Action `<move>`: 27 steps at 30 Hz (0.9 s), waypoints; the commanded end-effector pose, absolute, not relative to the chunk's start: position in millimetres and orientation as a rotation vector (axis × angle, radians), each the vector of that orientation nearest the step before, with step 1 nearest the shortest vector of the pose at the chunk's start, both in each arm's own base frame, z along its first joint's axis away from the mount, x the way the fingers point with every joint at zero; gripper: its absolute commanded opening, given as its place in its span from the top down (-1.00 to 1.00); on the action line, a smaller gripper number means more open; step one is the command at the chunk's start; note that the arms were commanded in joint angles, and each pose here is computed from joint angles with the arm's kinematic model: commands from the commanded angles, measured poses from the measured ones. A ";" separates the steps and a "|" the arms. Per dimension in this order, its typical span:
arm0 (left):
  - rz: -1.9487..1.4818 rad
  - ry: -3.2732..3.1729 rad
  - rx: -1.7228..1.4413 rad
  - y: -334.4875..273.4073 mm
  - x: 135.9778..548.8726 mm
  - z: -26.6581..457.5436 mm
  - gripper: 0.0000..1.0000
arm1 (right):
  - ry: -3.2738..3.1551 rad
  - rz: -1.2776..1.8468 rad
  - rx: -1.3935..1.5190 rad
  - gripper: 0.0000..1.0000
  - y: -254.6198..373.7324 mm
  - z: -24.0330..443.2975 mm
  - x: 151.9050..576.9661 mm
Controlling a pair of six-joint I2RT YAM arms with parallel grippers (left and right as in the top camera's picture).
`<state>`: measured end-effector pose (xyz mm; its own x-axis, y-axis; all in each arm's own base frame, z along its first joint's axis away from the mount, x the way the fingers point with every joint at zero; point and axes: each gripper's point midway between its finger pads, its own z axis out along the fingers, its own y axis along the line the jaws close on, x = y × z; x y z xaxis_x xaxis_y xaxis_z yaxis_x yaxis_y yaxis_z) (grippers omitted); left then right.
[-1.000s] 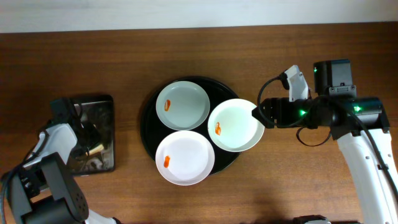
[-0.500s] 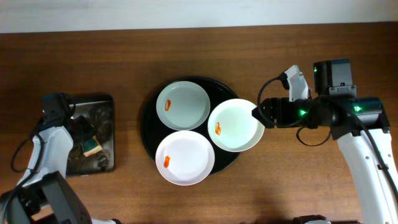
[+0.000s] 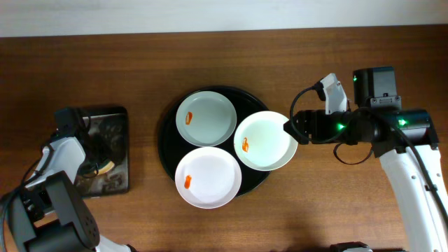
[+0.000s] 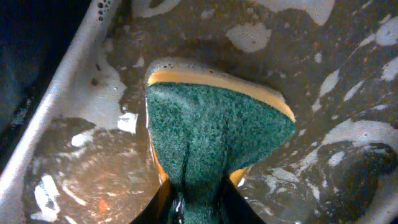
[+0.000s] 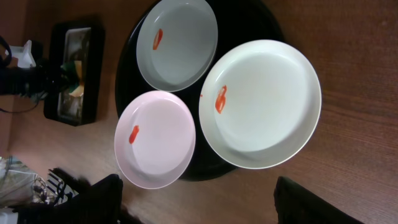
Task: Clean dirty plates on tray and stack at the side
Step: 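Grasp the green-yellow sponge with the left gripper and wet it in the tray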
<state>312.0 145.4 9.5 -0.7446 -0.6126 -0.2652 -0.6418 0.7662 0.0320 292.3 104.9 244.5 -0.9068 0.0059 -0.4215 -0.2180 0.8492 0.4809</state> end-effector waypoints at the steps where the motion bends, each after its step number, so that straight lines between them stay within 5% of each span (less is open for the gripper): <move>1: 0.189 2.740 -0.989 147.0 311.5 7.2 0.36 | 2.590 0.753 -0.175 -0.58 105.5 251.2 293.2; 6: 0.192 2.690 -0.976 151.9 322.8 33.9 0.09 | 2.590 0.752 -0.176 -0.58 105.5 251.2 293.0; 9: 0.222 2.683 -0.978 155.5 322.4 33.1 0.10 | 2.590 0.752 -0.176 -0.58 105.5 251.2 293.0; 10: 0.222 2.684 -0.978 155.9 323.7 29.4 0.11 | 2.591 0.752 -0.175 -0.58 105.5 251.1 292.9; 14: 0.221 2.700 -0.982 155.1 322.1 23.7 0.73 | 2.590 0.752 -0.176 -0.58 105.5 251.2 293.0; 18: 0.222 2.714 -0.986 152.5 315.2 14.7 0.45 | 2.593 0.753 -0.174 -0.58 105.5 250.9 292.4; 25: 0.222 2.728 -0.990 151.7 313.4 6.9 0.48 | 2.593 0.753 -0.174 -0.58 105.5 250.9 292.4; 27: 0.222 2.753 -0.996 150.6 310.8 -1.5 0.70 | 2.593 0.753 -0.175 -0.58 105.5 250.9 292.4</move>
<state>320.3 152.3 17.2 -0.7370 -0.6092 -0.2927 -0.6465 0.7618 0.0422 292.1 104.9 244.4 -0.9070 0.0052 -0.4212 -0.2184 0.8493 0.4807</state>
